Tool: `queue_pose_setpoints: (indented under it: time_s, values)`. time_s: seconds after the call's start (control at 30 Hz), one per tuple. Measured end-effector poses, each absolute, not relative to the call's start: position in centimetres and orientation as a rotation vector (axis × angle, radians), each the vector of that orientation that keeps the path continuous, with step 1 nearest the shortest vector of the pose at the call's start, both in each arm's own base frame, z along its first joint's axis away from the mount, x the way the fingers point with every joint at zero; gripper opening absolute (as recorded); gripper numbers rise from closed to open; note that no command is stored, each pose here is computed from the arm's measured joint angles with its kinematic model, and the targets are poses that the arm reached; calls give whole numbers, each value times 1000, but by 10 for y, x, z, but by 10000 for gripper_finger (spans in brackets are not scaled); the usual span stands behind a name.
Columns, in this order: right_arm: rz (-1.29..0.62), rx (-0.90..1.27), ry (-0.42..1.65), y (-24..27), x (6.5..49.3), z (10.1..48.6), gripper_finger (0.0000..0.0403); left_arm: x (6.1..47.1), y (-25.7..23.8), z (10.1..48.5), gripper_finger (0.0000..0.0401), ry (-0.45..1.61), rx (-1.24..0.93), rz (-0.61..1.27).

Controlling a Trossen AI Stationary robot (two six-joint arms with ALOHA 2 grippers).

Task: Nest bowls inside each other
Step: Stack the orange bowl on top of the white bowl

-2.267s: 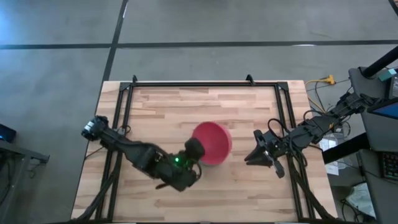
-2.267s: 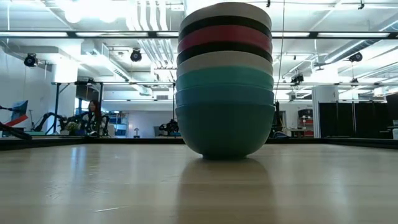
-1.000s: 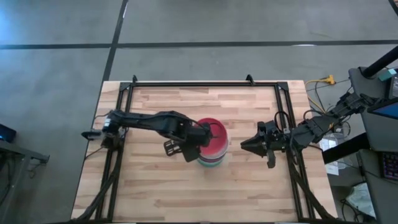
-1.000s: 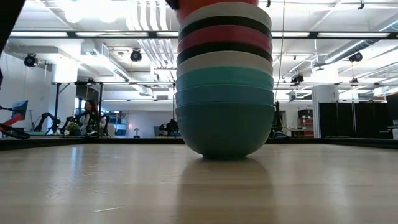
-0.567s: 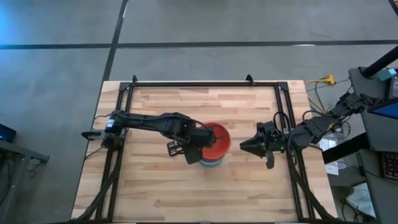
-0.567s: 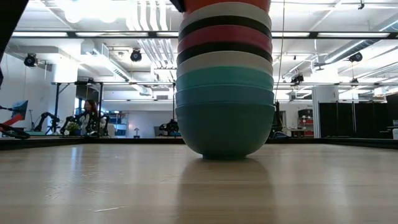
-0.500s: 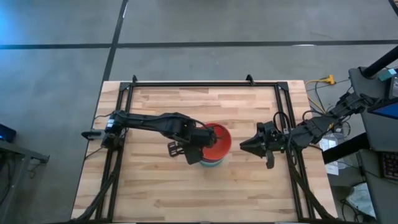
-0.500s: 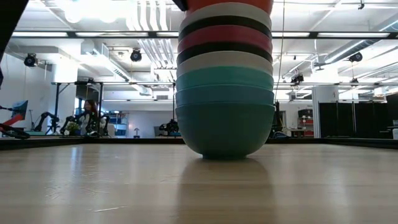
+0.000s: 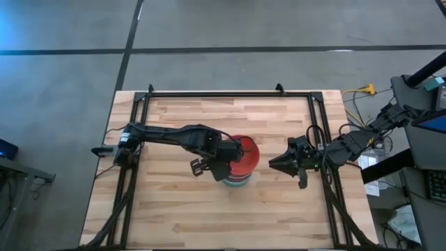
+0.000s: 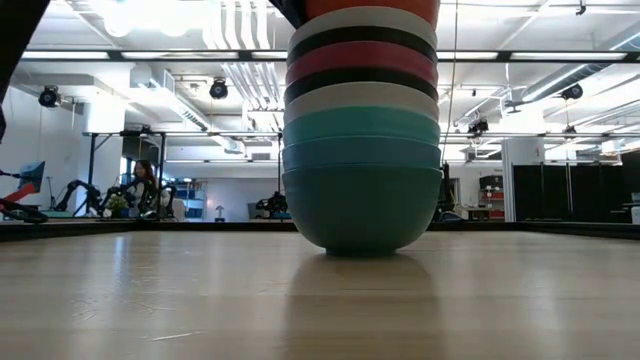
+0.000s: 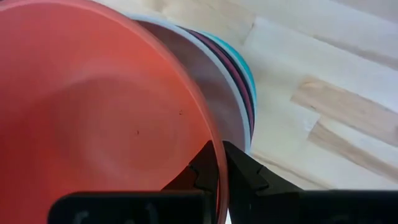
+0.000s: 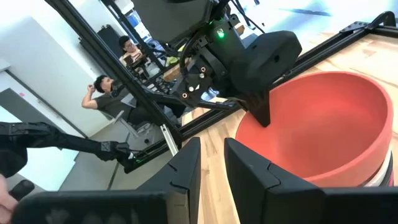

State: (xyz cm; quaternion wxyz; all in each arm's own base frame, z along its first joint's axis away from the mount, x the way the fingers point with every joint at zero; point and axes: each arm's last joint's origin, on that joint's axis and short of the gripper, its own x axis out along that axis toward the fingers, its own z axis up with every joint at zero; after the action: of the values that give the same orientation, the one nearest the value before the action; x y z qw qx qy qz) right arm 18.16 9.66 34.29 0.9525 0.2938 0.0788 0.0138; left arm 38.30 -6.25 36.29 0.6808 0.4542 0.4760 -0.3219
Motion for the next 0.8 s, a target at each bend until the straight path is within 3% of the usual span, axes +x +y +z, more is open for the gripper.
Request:
queue_pose_setpoints:
  time_s: [0.2, 0.57, 0.8]
  values:
    - [28, 598, 160, 97, 182, 343, 68, 383, -63, 363, 3, 1072, 991, -713]
    - [28, 596, 160, 97, 182, 343, 68, 373, -64, 379, 101, 1030, 931, -655]
    - [-2, 572, 164, 97, 184, 340, 68, 354, -68, 409, 120, 948, 897, -569]
